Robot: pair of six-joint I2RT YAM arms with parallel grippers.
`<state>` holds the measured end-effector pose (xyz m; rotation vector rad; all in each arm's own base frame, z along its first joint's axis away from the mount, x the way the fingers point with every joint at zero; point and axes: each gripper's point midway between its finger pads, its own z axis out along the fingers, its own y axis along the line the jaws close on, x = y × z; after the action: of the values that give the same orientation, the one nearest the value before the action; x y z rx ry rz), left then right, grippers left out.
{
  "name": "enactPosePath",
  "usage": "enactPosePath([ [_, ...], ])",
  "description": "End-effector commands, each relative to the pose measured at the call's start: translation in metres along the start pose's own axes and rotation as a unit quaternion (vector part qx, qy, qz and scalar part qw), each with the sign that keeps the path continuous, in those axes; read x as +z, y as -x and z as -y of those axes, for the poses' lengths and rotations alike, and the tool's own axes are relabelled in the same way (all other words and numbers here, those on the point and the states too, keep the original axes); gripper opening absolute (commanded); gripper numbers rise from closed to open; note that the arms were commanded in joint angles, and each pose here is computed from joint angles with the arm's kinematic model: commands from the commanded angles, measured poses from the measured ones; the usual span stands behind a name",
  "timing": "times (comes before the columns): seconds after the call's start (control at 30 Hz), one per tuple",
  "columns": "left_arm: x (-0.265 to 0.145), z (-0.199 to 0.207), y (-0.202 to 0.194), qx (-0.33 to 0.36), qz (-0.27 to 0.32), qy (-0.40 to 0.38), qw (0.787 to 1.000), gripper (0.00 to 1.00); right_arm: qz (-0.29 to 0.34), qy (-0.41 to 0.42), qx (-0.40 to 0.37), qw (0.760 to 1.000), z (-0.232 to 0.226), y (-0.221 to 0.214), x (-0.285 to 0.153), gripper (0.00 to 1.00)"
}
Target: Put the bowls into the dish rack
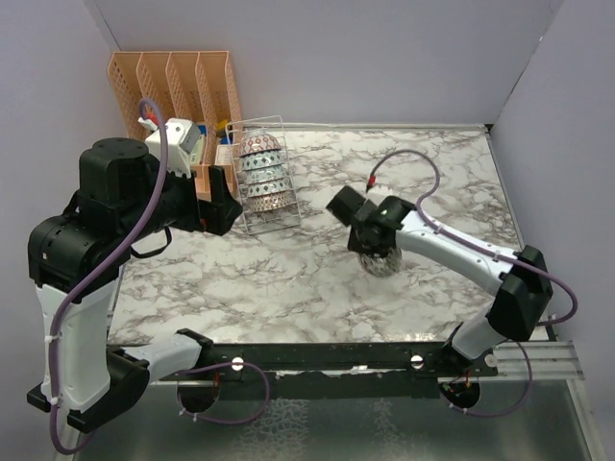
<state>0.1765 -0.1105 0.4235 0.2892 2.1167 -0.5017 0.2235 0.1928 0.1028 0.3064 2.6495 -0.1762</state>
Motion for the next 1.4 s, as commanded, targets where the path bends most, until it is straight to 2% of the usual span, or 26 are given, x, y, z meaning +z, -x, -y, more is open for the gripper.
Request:
enactPosePath([
  [0.0, -0.011, 0.005, 0.012, 0.01, 0.029, -0.01, 0.999, 0.99, 0.162, 0.254, 0.085, 0.95, -0.092, 0.123, -0.119, 0.01],
  [0.07, -0.016, 0.004, 0.018, 0.01, 0.045, -0.005, 0.999, 0.99, 0.209, 0.338, 0.129, 0.908, -0.117, 0.157, -0.159, 0.01],
  [0.1, -0.019, 0.003, 0.023, 0.01, 0.056, 0.0, 0.998, 0.99, 0.236, 0.383, 0.154, 0.88, -0.129, 0.174, -0.181, 0.01],
  [0.2, -0.03, 0.0, 0.036, 0.014, 0.086, 0.013, 0.996, 0.99, 0.305, 0.505, 0.214, 0.778, -0.154, 0.213, -0.238, 0.01],
  [0.27, -0.035, 0.0, 0.043, 0.016, 0.1, 0.017, 0.995, 0.99, 0.334, 0.557, 0.25, 0.718, -0.166, 0.234, -0.262, 0.01],
  [0.33, -0.036, 0.001, 0.045, 0.017, 0.106, 0.016, 0.994, 0.99, 0.346, 0.59, 0.283, 0.672, -0.18, 0.25, -0.277, 0.01],
  [0.47, -0.038, -0.001, 0.045, 0.016, 0.109, 0.019, 0.994, 0.99, 0.347, 0.646, 0.327, 0.596, -0.217, 0.276, -0.278, 0.01],
  [0.57, -0.041, -0.003, 0.045, 0.017, 0.113, 0.026, 0.993, 0.99, 0.349, 0.673, 0.353, 0.549, -0.237, 0.295, -0.277, 0.01],
  [0.73, -0.044, -0.006, 0.044, 0.018, 0.115, 0.033, 0.993, 0.99, 0.352, 0.697, 0.381, 0.496, -0.26, 0.319, -0.262, 0.01],
  [0.8, -0.045, -0.008, 0.043, 0.02, 0.115, 0.039, 0.992, 0.99, 0.346, 0.701, 0.389, 0.488, -0.268, 0.324, -0.251, 0.01],
  [1.07, -0.043, -0.013, 0.04, 0.026, 0.11, 0.052, 0.992, 0.99, 0.275, 0.708, 0.431, 0.486, -0.303, 0.322, -0.196, 0.01],
  [1.27, -0.041, -0.016, 0.04, 0.032, 0.107, 0.058, 0.992, 0.99, 0.224, 0.733, 0.457, 0.451, -0.32, 0.32, -0.179, 0.01],
  [1.37, -0.039, -0.016, 0.04, 0.034, 0.104, 0.059, 0.992, 0.99, 0.207, 0.731, 0.466, 0.453, -0.325, 0.317, -0.169, 0.01],
])
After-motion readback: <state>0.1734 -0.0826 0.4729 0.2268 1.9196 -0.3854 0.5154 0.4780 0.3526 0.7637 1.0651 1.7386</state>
